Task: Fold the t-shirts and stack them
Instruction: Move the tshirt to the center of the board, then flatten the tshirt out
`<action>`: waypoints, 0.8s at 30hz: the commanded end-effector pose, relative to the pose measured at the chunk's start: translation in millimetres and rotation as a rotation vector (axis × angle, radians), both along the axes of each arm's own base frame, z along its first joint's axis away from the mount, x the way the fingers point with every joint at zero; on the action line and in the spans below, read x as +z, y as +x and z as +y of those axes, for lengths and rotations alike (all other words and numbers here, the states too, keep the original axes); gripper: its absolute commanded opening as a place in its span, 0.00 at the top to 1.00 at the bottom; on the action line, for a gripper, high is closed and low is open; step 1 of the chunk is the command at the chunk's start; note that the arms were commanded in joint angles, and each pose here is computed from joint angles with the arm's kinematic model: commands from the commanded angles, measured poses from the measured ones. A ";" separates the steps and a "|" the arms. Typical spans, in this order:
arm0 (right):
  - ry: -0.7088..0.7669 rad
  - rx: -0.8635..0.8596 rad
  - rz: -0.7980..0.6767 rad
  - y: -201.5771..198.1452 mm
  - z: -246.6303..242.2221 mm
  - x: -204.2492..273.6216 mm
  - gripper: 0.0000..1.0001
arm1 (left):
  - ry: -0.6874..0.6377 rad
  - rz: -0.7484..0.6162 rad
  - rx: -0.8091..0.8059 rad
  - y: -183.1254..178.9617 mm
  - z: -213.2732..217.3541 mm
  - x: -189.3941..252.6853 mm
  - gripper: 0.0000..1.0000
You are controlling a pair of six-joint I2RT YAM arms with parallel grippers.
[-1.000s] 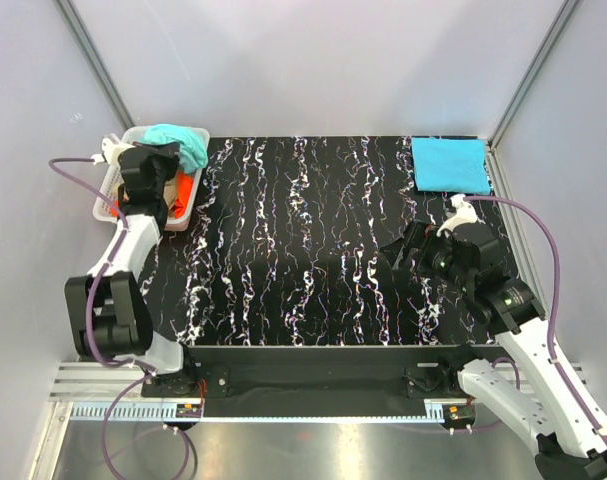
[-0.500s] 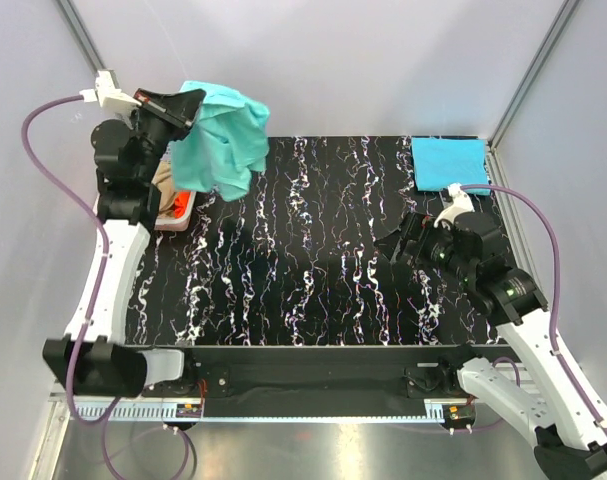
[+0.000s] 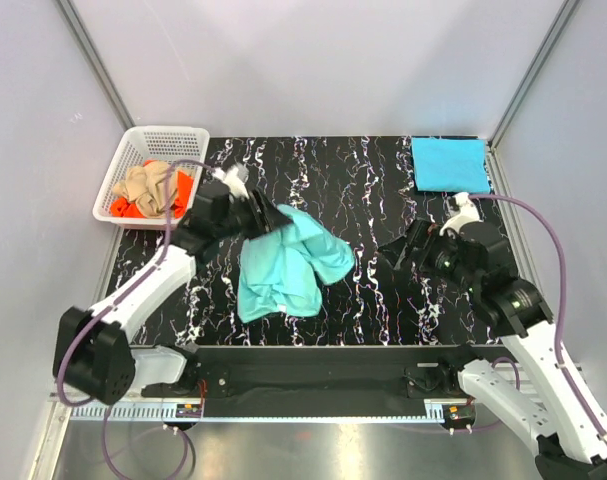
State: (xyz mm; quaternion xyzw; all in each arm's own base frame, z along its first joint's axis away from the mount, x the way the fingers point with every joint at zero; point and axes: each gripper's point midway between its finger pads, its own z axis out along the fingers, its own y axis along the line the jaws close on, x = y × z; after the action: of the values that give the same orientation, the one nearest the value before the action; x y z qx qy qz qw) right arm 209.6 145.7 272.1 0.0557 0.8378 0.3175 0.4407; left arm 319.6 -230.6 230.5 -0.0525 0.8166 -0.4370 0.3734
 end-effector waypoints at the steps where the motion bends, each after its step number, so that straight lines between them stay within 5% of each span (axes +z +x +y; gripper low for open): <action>1: -0.006 -0.013 0.101 7.6 6.2 -33.5 0.04 | 0.210 0.046 -0.039 -17.3 16.0 -36.3 0.39; 6: -0.050 -0.005 0.191 37.5 21.3 -76.8 0.17 | 0.391 0.090 0.119 -30.0 61.7 -59.6 0.25; 11: -0.069 0.042 0.268 68.3 44.5 -116.8 0.29 | 0.434 0.185 0.149 -52.0 76.8 -99.0 0.24; 18: -0.107 0.005 0.456 87.5 54.9 -199.6 0.29 | 0.427 0.321 0.335 -79.8 106.2 -147.9 0.23; 24: -0.084 0.005 0.477 94.6 66.3 -226.0 0.29 | 0.400 0.325 0.356 -85.3 106.0 -160.2 0.23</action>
State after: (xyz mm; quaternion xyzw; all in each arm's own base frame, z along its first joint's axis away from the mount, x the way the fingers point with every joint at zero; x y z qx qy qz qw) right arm 287.7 196.4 37.8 0.1077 0.9458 0.2310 0.2014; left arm 220.5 -124.5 63.0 -0.1671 0.9310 -0.1733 0.2744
